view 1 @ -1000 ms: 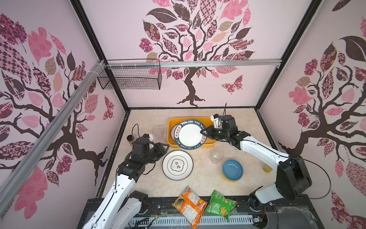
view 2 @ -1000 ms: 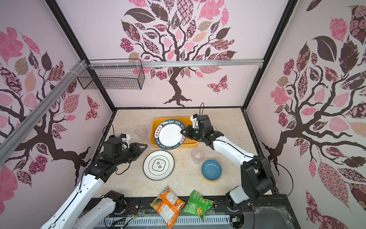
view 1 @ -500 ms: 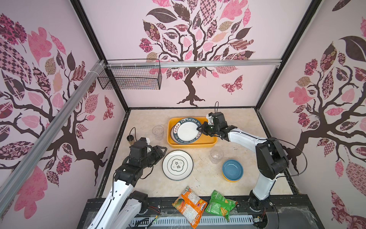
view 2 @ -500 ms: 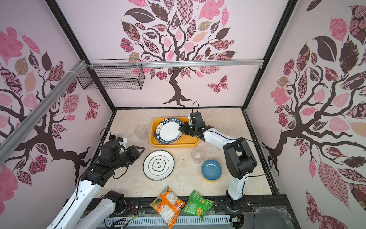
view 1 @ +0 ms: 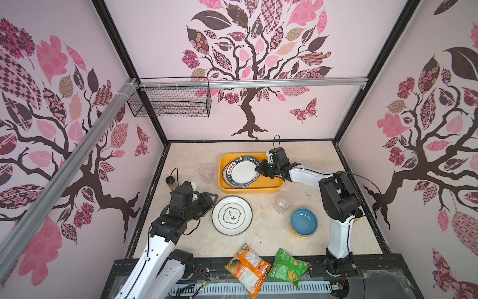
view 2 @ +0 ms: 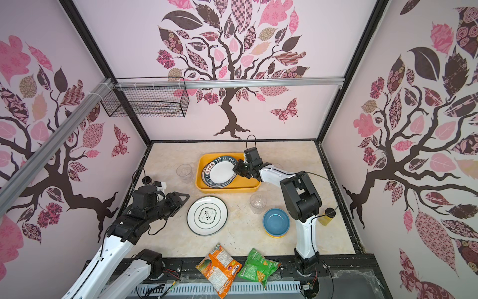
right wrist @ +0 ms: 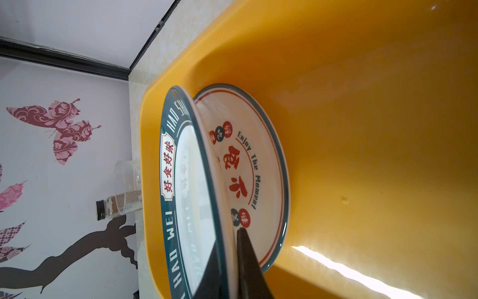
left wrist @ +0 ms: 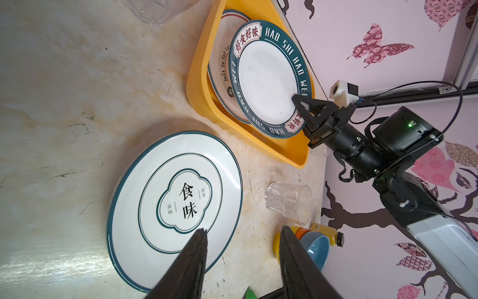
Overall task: Place the mixed dishes into the plastic bin
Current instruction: 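Lower the green-rimmed plate into the yellow bin onto the other plate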
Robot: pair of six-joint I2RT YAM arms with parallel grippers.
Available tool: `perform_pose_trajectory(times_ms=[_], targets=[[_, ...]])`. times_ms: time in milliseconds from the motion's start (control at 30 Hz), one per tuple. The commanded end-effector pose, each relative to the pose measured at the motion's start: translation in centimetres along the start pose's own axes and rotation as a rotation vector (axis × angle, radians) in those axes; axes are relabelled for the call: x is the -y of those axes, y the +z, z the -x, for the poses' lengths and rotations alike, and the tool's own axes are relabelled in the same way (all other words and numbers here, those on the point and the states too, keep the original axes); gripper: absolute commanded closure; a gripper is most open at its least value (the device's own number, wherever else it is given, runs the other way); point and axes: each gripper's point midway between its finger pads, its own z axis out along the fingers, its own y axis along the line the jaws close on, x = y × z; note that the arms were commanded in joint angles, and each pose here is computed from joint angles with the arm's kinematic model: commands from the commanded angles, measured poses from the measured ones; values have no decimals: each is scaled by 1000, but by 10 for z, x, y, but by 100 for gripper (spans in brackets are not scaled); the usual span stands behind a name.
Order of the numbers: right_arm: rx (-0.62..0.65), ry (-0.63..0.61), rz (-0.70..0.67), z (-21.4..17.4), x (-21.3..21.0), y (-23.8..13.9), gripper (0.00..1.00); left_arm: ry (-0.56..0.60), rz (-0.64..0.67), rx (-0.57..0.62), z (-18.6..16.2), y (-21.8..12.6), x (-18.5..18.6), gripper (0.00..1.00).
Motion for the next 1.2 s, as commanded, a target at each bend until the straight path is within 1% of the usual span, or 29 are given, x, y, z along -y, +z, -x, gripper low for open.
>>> perform_pose_trajectory(times_ms=[0,533,1167], targets=[[32,-14,39,18,-14,8,100,-9,17,-8,-4,3,-9,52],[26,-17,2,23,-3,29,99,-30,20,-13,-7,5,-16,52],[-7,0,-17,14,11,42,97,-49,24,-18,-9,7,-22,52]])
